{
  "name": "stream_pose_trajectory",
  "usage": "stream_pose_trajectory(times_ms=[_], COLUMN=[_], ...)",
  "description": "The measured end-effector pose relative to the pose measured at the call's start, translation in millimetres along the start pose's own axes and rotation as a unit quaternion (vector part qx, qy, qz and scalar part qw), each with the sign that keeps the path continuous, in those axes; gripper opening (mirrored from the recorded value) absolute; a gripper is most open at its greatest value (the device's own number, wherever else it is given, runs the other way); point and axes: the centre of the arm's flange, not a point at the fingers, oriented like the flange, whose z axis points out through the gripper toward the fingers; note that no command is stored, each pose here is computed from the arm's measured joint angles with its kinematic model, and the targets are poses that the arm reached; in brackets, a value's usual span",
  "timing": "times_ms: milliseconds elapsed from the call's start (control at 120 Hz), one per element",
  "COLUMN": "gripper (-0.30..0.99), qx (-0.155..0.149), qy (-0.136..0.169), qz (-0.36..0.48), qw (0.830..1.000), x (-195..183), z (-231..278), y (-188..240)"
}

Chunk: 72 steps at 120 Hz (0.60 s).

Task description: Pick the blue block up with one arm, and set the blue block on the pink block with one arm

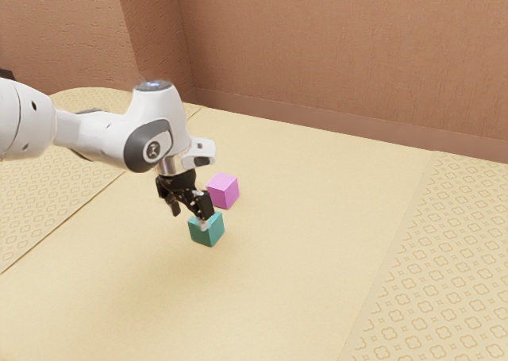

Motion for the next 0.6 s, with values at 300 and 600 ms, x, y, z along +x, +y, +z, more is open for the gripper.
stream_pose_trajectory(times_ms=[300, 600], gripper=[0.69, 0.69], qx=[-0.033, -0.031], qy=[0.014, 0.014], qz=[0.015, 0.038], qw=[0.999, 0.999], x=[31.6, 51.2], z=[27.0, 35.2], y=[-23.7, -42.1])
